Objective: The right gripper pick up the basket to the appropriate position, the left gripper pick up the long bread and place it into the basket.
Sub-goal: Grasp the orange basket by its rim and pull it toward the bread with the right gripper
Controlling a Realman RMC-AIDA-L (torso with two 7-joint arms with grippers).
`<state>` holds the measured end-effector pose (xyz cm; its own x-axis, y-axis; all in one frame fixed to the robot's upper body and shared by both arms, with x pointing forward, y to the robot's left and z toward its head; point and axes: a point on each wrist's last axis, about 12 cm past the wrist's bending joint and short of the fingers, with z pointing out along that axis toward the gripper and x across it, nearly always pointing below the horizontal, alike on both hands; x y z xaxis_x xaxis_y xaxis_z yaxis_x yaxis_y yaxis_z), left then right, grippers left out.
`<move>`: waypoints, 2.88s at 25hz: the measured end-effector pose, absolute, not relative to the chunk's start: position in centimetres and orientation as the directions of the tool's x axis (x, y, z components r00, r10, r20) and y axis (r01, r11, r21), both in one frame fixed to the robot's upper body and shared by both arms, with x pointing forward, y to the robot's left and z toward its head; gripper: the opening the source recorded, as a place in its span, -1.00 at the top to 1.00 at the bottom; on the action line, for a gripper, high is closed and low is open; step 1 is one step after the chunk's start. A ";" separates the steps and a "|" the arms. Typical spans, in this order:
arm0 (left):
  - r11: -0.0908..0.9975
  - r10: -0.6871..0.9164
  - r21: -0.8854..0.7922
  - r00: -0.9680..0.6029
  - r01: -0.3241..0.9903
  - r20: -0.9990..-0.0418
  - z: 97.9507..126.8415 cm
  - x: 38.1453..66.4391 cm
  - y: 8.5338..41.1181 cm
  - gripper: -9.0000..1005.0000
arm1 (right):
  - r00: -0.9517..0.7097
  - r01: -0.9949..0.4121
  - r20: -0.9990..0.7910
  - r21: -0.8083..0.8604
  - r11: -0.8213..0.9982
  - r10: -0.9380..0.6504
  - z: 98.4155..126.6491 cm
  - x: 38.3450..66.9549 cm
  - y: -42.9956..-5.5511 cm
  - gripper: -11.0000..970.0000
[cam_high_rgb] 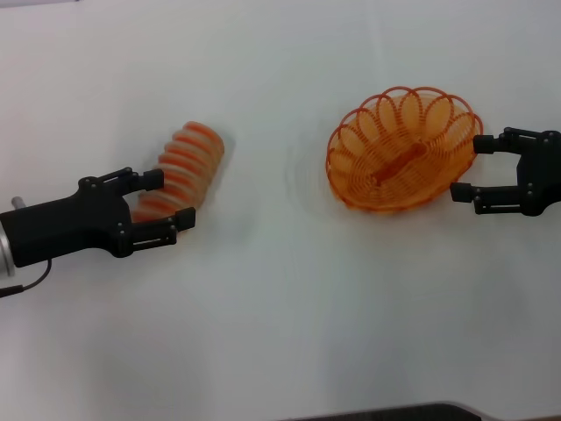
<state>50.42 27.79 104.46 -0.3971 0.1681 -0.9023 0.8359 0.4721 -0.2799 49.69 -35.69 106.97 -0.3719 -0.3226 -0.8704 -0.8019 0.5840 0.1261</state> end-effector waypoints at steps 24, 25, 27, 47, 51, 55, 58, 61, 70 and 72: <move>0.475 0.166 -0.282 -0.399 0.834 -0.902 104.4 50.4 27.8 -0.69 | -0.318 -0.787 -0.912 0.103 0.608 -0.257 108.9 50.5 -36.0 -0.89; 0.475 0.166 -0.282 -0.399 0.834 -0.902 104.4 50.4 27.8 -0.69 | -0.324 -0.781 -0.913 0.111 0.615 -0.247 109.2 50.7 -36.1 -0.89; 0.475 0.166 -0.282 -0.399 0.834 -0.902 104.4 50.4 27.8 -0.69 | -0.341 -0.765 -0.914 0.134 0.630 -0.221 109.6 51.0 -36.3 -0.89; 0.468 0.167 -0.286 -0.401 0.836 -0.901 104.4 50.3 27.8 -0.69 | -0.648 -0.489 -0.762 0.421 0.764 0.005 113.9 55.8 -37.6 -0.89; 0.467 0.167 -0.287 -0.401 0.837 -0.901 104.4 50.2 27.7 -0.69 | -0.689 -0.444 -0.725 0.416 0.793 -0.005 114.0 56.7 -37.5 -0.89; 0.465 0.167 -0.287 -0.401 0.838 -0.901 104.4 50.2 27.7 -0.69 | -0.736 -0.400 -0.677 0.399 0.825 -0.029 113.9 57.7 -37.0 -0.89; 0.463 0.168 -0.286 -0.400 0.839 -0.901 104.4 50.3 27.6 -0.68 | -0.766 -0.392 -0.639 0.379 0.838 -0.069 114.1 58.7 -35.9 -0.89; 0.463 0.169 -0.285 -0.400 0.839 -0.901 104.4 50.3 27.6 -0.68 | -0.780 -0.390 -0.618 0.360 0.847 -0.096 114.2 59.3 -35.3 -0.89; 0.464 0.175 -0.280 -0.397 0.840 -0.901 104.5 50.3 27.7 -0.68 | -0.804 -0.428 -0.541 0.234 0.873 -0.248 114.7 61.5 -32.5 -0.88; 0.464 0.176 -0.279 -0.397 0.840 -0.901 104.5 50.3 27.8 -0.68 | -0.798 -0.446 -0.535 0.212 0.870 -0.278 114.8 61.8 -32.0 -0.88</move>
